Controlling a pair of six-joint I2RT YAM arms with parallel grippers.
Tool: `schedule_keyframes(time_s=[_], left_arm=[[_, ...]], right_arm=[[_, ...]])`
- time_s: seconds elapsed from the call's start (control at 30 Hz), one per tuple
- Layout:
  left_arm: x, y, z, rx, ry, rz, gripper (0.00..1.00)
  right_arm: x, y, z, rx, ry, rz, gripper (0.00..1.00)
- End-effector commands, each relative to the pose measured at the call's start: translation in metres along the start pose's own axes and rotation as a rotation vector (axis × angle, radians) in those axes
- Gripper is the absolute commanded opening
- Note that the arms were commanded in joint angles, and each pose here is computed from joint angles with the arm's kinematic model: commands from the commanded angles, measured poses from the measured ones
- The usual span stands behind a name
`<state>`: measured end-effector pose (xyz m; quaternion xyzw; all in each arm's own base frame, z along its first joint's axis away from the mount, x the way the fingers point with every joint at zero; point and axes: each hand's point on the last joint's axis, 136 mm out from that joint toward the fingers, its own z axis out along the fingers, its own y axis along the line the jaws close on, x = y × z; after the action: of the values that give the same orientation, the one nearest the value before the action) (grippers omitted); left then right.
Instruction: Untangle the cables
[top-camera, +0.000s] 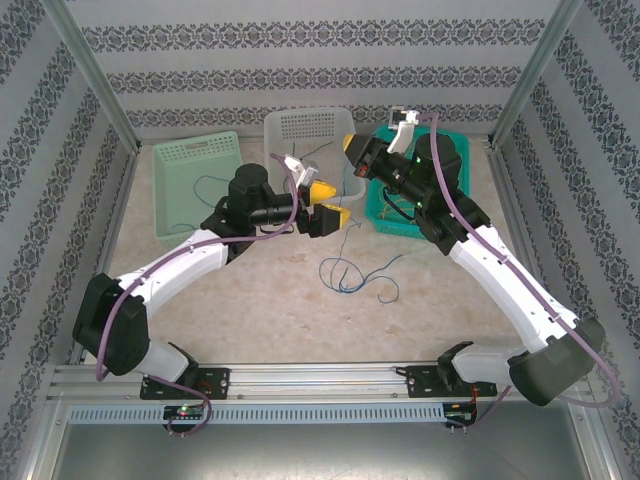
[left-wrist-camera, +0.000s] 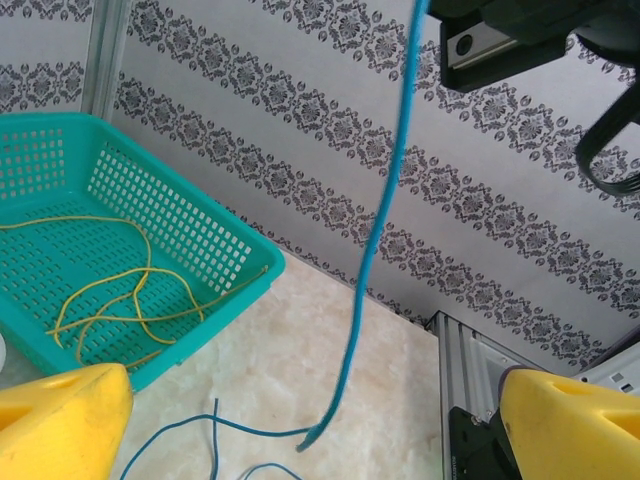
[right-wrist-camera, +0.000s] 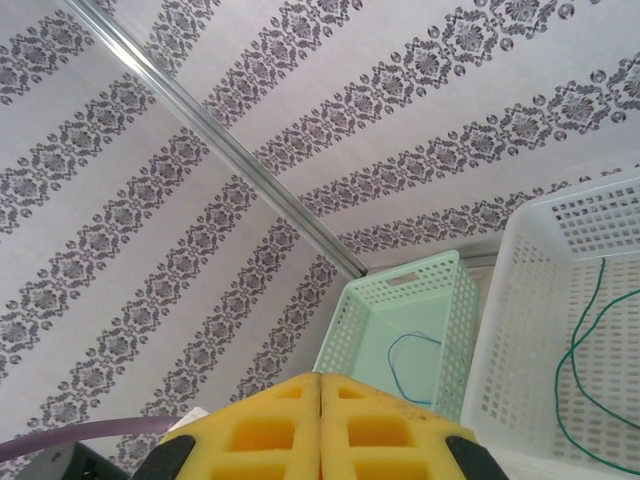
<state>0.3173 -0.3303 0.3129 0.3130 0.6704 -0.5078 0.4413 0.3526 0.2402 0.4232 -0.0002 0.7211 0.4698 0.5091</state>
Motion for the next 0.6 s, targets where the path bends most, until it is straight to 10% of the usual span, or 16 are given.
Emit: schedule_keyframes(time_s=[0.0, 0.33, 0.57], left_arm=[[-0.017, -0.007, 0.011, 0.043, -0.041, 0.03, 0.92], [-0.011, 0.013, 0.014, -0.078, 0.028, 0.039, 0.09], [-0.069, 0.03, -0.058, -0.324, -0.045, 0.056, 0.0]], right_arm=[[-0.011, 0.024, -0.002, -0.083, -0.028, 0.013, 0.0], [-0.015, 0.018, -0.009, -0.052, -0.058, 0.016, 0.01], [0.02, -0.039, -0.011, 0.124, 0.059, 0.033, 0.59]])
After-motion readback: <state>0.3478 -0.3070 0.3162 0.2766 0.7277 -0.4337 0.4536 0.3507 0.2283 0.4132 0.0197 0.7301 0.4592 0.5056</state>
